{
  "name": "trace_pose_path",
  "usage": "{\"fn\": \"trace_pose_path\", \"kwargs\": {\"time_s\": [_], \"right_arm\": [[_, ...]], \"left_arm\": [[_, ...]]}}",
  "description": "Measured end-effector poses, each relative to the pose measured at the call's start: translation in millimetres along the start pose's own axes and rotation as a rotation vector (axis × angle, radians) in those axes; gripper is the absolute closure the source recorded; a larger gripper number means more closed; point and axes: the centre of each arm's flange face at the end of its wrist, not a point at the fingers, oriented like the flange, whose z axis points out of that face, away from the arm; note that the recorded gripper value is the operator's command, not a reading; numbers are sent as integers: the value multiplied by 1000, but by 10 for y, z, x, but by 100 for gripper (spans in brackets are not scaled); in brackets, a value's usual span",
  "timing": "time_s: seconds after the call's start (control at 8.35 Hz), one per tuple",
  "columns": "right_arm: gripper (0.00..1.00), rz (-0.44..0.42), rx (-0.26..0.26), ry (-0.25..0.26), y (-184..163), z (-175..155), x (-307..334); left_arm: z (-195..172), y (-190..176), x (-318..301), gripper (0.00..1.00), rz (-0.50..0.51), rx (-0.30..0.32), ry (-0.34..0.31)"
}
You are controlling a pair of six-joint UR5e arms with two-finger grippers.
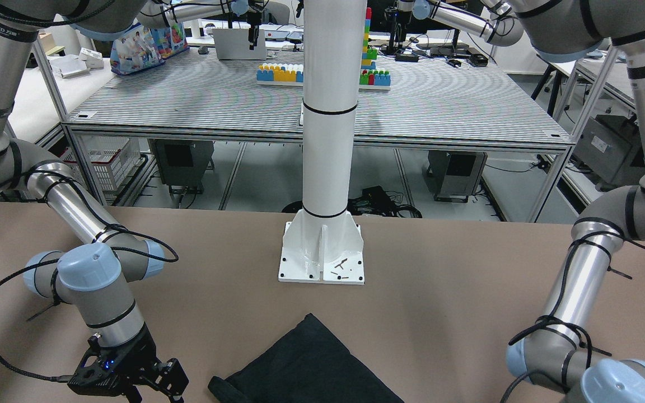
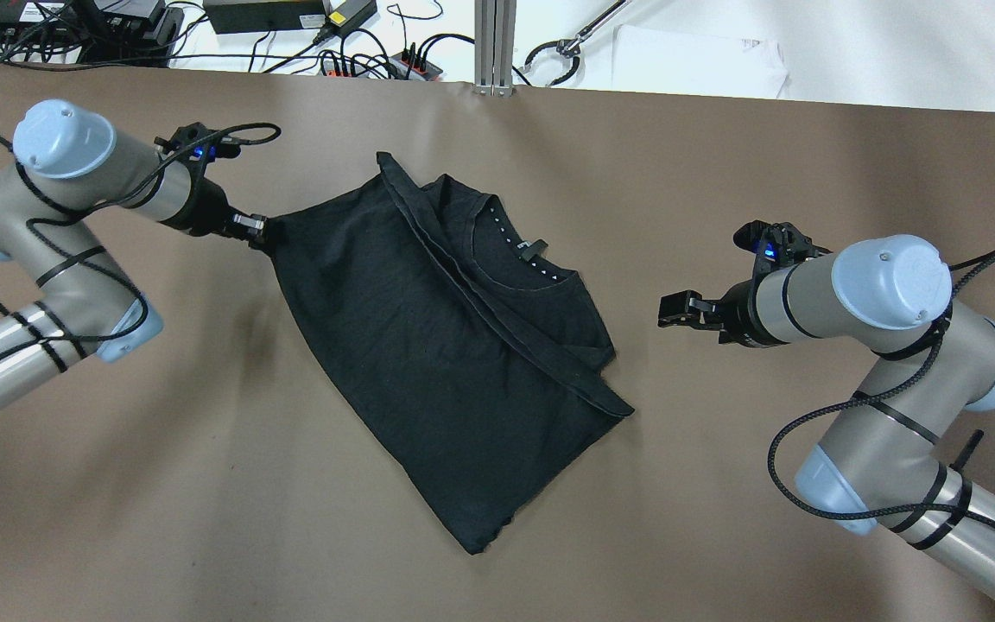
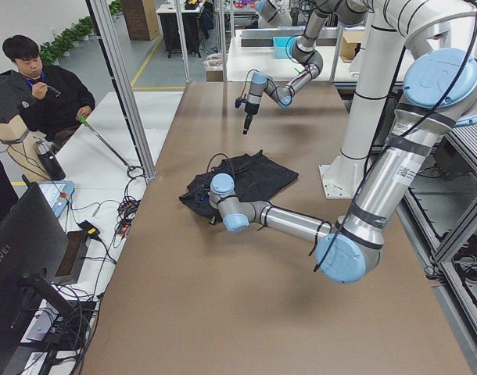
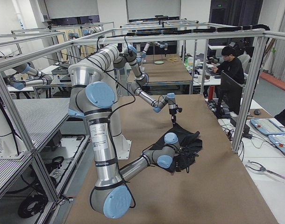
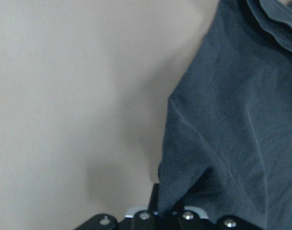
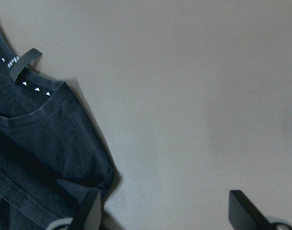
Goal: Fold clothes
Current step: 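Grasp the shirt's side with the left gripper and fold it across, then pull the left gripper away from the robot while the right gripper moves to the shirt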
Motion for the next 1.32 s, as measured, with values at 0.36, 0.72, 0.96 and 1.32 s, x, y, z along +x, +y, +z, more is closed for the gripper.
{"fn": "trace_pose_path", "kwargs": {"time_s": [0.36,0.72,0.96,1.32], "right_arm": [[6,0,-1,0,7,9,-5],[6,-1,-8,5,30,57,-34],[6,6,-13,3,52,94,-102],[10,158,7,-12,269,328,-498]], "left_arm": [[487,-1169,382,100,33,94,-184],[703,-1689,916,0,85,106,-262],[633,-1794,907,0,144,115,-278],[296,-1946,677,0,144,133,-252]]}}
